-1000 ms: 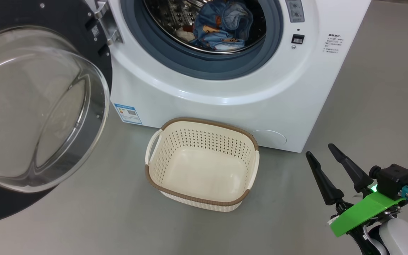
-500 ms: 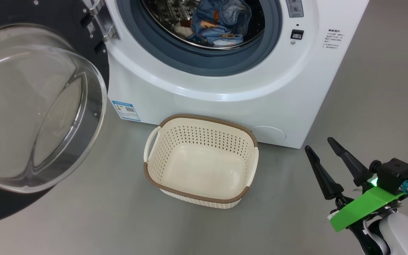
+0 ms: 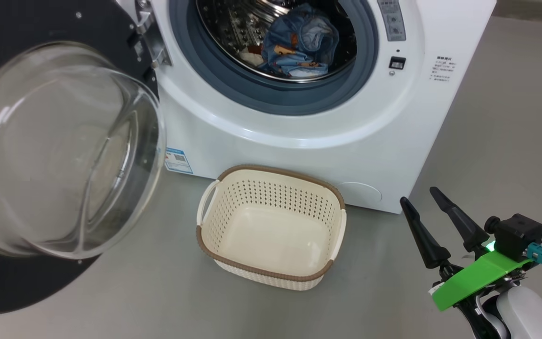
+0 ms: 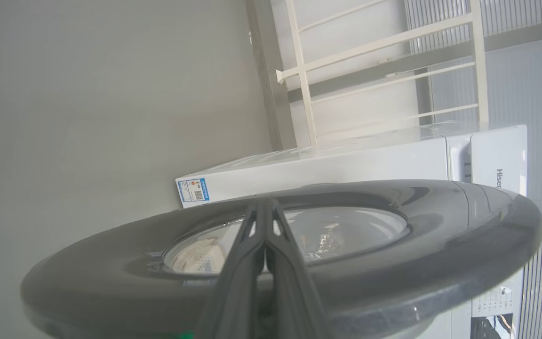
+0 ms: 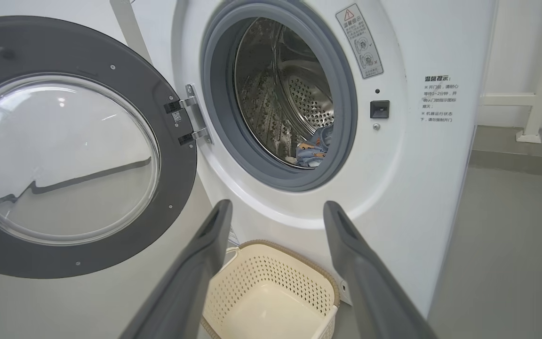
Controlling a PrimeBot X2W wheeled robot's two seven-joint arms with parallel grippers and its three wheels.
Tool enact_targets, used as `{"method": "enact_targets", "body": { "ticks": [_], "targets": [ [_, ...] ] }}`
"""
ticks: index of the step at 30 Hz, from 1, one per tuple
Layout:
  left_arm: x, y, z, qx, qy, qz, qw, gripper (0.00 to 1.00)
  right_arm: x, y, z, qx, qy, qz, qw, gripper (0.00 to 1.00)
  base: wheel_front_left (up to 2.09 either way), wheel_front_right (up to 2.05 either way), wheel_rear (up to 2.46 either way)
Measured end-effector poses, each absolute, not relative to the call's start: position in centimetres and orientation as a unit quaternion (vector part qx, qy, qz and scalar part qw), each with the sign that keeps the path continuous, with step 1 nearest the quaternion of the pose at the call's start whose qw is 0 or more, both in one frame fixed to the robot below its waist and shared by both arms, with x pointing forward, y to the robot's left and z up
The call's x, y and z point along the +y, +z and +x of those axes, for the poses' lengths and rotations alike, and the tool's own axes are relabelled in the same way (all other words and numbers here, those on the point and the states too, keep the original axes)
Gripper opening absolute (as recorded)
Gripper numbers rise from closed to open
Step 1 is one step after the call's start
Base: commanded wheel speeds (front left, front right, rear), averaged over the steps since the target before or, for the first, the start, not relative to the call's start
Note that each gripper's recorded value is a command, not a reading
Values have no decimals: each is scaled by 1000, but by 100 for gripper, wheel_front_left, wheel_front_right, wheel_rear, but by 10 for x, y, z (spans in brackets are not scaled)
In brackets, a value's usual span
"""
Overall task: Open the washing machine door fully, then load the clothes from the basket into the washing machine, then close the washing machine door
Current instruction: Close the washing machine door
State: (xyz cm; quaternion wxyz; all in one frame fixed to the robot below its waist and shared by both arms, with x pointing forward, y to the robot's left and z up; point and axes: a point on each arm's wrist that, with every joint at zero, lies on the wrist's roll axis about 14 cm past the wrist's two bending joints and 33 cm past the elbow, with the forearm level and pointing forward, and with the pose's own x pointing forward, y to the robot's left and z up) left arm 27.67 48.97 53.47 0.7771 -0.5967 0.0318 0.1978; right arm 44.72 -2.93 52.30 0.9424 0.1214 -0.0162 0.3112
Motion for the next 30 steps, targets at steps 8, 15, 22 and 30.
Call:
{"method": "enact_targets", "body": {
  "ticks": [8,15,22,30],
  "targets": [
    [445,542,282,70,105,-598,791,0,-20,531,442,-22,318,126,939,100,0,0,0],
    [400,550,286,106,32,-591,799,0,-20,527,435,-15,315,132,940,100,0,0,0],
    [353,566,291,134,-30,-581,802,0,-23,532,430,-22,307,140,941,100,0,0,0],
    [313,590,305,144,-97,-580,796,0,-38,532,423,-24,285,146,947,100,0,0,0]
  ]
}}
